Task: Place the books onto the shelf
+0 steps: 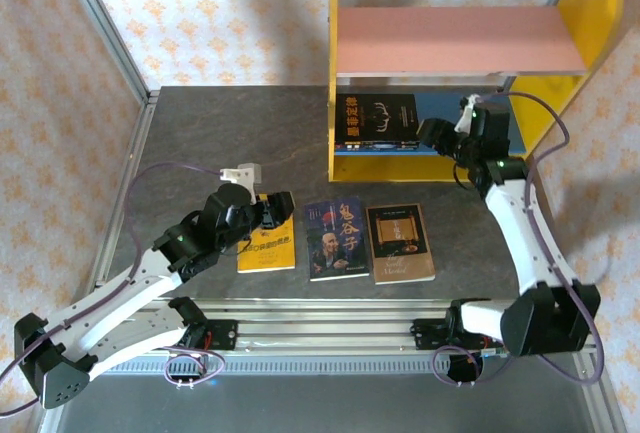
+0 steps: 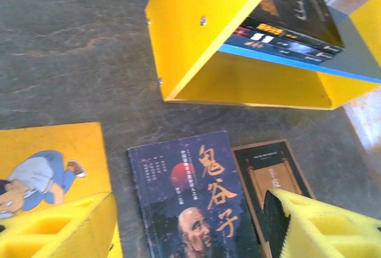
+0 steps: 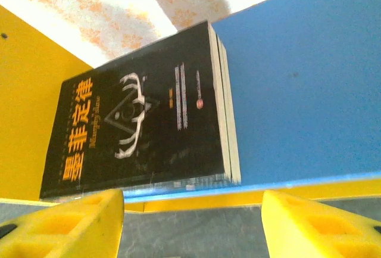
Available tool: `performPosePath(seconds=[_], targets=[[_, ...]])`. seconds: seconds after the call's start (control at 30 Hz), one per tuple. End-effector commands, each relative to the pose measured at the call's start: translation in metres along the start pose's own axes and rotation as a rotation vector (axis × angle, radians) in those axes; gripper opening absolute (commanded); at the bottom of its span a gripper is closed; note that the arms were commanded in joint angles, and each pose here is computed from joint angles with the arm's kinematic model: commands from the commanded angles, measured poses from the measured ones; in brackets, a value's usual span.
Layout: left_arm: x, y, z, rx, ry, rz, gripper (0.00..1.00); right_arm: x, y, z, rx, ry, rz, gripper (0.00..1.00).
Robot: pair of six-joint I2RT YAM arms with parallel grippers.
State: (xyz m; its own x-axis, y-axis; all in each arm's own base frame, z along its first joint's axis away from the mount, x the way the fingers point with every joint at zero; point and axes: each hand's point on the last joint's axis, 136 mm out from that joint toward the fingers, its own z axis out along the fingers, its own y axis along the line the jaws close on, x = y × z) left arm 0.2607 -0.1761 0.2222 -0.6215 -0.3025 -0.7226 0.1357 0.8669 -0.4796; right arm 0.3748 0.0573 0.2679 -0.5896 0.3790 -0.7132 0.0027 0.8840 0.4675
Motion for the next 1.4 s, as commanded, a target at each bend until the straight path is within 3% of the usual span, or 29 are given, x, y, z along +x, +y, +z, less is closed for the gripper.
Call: performPosePath(seconds=[0.0, 0.27, 0.67, 0.87, 1.37], targets=[[0.007, 0.025, -0.004, -0.145, 0.038, 0.011, 0.67, 0.032, -0.011, -0.013, 0.026, 0.040, 0.046, 0.62], [0.051, 0.040, 0.013, -0.158, 0.164, -0.045, 0.67, 0.120, -0.019, -0.021, -0.060, 0.178, 0.137, 0.62], [0.092, 0.060, 0.024, -0.204, 0.269, -0.100, 0.67, 0.214, 0.000, -0.006, -0.066, 0.404, 0.045, 0.61], [0.108, 0.064, 0.037, -0.175, 0.270, -0.166, 0.67, 0.238, 0.014, 0.015, -0.060, 0.459, -0.013, 0.61], [0.124, 0.059, 0.055, -0.171, 0.350, -0.162, 0.65, 0.277, 0.042, 0.056, -0.037, 0.559, -0.125, 0.61]])
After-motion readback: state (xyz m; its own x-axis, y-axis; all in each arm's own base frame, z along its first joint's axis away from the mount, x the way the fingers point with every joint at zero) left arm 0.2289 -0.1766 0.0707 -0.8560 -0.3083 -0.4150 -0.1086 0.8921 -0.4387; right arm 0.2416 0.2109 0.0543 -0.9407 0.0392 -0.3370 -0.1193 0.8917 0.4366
